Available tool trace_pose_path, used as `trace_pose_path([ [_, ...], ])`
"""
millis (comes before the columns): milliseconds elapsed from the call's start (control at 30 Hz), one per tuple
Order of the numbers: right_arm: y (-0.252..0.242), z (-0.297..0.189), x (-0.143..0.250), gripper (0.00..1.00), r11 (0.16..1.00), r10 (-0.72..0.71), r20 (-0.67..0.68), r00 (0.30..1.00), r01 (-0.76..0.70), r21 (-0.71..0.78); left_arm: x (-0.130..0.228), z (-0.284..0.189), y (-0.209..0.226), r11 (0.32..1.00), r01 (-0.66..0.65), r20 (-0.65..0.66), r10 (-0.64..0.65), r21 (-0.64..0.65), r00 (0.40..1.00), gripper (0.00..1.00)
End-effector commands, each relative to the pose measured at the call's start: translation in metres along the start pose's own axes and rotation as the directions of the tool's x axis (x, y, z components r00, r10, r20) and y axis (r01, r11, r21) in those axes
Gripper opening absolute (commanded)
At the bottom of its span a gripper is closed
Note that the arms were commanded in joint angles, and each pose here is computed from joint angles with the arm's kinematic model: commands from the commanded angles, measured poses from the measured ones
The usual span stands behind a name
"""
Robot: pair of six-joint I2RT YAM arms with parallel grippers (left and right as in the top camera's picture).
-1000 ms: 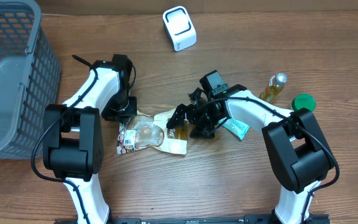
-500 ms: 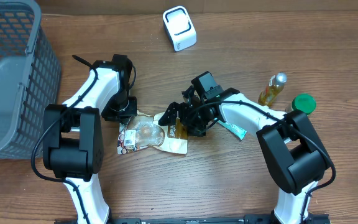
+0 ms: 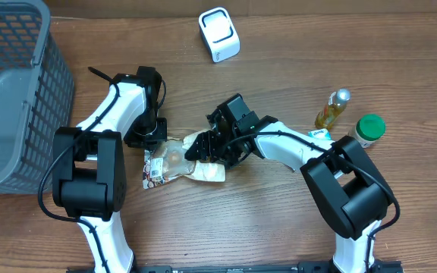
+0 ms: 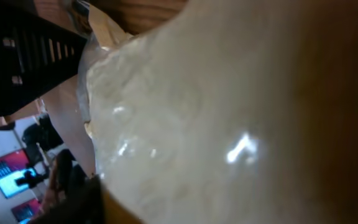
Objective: Scan the item barcode
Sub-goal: 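Grasp the brown pouch with the right gripper beside the left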
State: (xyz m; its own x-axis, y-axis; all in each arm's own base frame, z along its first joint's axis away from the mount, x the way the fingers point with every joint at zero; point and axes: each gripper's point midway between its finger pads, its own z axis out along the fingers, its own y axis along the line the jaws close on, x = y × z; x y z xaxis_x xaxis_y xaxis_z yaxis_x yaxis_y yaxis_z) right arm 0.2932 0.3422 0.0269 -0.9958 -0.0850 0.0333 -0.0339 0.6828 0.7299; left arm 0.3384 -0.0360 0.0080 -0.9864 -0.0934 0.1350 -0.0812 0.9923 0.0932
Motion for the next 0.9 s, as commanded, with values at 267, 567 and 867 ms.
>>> trace_pose_path([
  [267,-0.002,0.004,0.003,0.32,0.995,-0.100,-0.009,0.995,0.100,0.004,0.001,-0.002,-0.002,1.000,-0.017,0.006,0.017,0.010,1.000,0.06],
  [567,-0.007,0.001,0.003,0.25,0.996,-0.083,-0.012,0.997,0.083,0.013,-0.023,-0.029,0.006,1.000,0.010,0.076,-0.012,0.023,0.997,0.09],
  [867,-0.013,-0.002,0.003,0.15,0.986,-0.167,-0.023,0.986,0.167,0.023,-0.082,-0.057,0.032,0.996,0.090,0.293,-0.092,0.019,0.952,0.23],
])
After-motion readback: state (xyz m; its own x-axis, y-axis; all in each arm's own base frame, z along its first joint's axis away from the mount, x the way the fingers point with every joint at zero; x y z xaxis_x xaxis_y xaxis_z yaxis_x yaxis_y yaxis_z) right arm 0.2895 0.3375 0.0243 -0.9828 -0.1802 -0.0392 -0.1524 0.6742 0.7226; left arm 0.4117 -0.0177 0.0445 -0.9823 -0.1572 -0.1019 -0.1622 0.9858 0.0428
